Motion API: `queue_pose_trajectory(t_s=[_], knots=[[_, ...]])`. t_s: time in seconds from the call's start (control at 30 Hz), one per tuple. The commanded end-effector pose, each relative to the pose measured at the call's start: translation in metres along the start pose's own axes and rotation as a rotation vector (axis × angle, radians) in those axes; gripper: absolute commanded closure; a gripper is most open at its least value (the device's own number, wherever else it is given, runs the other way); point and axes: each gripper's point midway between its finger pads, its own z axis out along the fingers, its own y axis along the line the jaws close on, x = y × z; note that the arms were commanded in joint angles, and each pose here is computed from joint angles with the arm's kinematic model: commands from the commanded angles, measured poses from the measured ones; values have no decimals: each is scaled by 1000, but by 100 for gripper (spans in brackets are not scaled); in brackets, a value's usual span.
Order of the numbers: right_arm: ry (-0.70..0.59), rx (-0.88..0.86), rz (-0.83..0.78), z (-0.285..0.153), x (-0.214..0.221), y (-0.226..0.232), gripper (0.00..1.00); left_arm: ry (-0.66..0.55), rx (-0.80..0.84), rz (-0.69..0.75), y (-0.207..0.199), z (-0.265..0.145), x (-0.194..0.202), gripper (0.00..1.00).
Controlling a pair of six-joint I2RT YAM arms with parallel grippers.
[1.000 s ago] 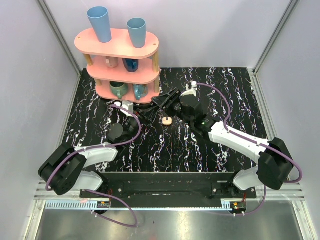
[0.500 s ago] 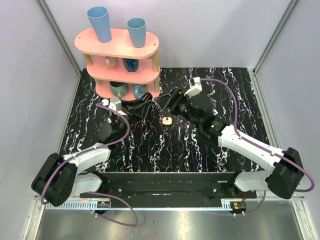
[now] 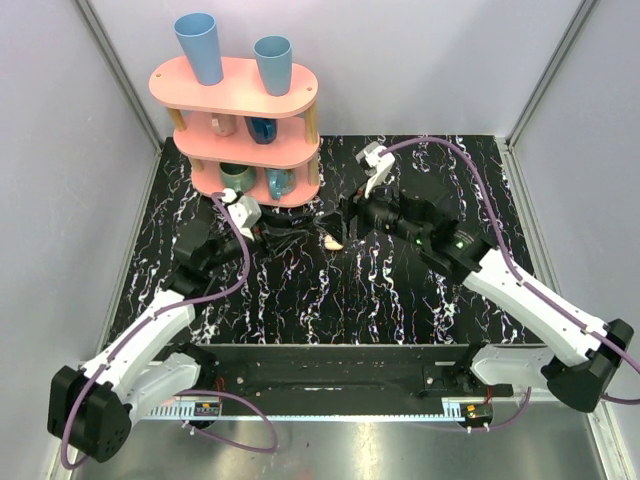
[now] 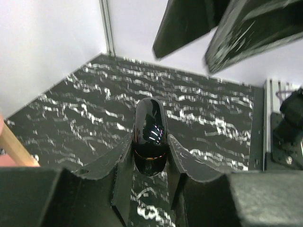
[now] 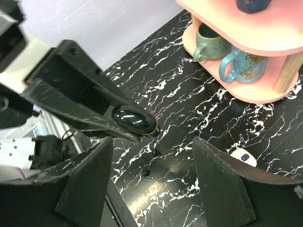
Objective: Insert the wireless bluetooth earbuds into the charging case
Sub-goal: Open the charging case.
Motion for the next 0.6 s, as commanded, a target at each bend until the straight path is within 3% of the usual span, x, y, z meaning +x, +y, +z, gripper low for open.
queue_pose_trajectory(t_s=[0.0,0.57], knots=[[62,-101,-123,-29,-2,19,28,138,53,48,-12,-15,22,100],[241,-197,-122,-2,48,20,43,112,138,25,-26,-12,11,100]])
